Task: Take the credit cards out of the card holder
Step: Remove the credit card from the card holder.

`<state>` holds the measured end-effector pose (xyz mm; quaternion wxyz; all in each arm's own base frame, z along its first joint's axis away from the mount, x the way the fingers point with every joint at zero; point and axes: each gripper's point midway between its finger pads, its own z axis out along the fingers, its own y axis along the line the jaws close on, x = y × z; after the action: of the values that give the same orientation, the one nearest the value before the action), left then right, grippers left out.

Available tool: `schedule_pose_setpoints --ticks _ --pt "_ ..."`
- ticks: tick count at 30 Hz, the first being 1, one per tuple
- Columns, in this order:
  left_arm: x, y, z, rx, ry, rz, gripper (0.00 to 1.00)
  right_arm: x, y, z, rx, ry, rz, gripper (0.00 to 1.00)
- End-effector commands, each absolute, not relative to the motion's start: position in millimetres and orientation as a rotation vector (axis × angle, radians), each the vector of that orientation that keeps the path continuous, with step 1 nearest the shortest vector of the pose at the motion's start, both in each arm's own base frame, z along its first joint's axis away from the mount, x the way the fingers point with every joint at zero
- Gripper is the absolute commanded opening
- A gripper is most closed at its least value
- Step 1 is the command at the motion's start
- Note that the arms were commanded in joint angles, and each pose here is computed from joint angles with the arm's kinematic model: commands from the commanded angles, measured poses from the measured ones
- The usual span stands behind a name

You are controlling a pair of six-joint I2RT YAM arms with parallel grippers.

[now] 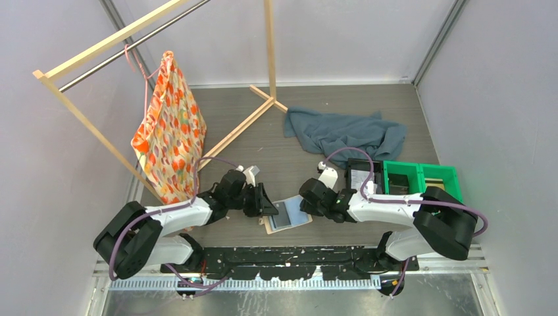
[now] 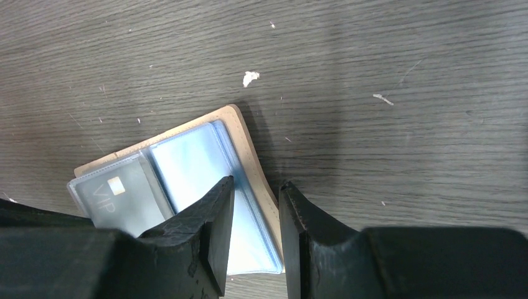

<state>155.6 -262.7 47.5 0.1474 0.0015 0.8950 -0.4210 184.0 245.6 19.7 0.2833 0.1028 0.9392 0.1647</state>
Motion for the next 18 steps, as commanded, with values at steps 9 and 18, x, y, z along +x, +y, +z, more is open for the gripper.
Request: schedule_pose_setpoints --ticks 9,18 --pt "170.3 -290.6 91.0 0.097 2.431 -1.378 0.35 168.3 229.7 -4.2 0.281 2.588 0.364 0.38" --pt "180.1 -310.3 101.0 0.135 2.404 -1.442 0.35 168.3 228.5 2.5 0.298 2.572 0.385 0.38"
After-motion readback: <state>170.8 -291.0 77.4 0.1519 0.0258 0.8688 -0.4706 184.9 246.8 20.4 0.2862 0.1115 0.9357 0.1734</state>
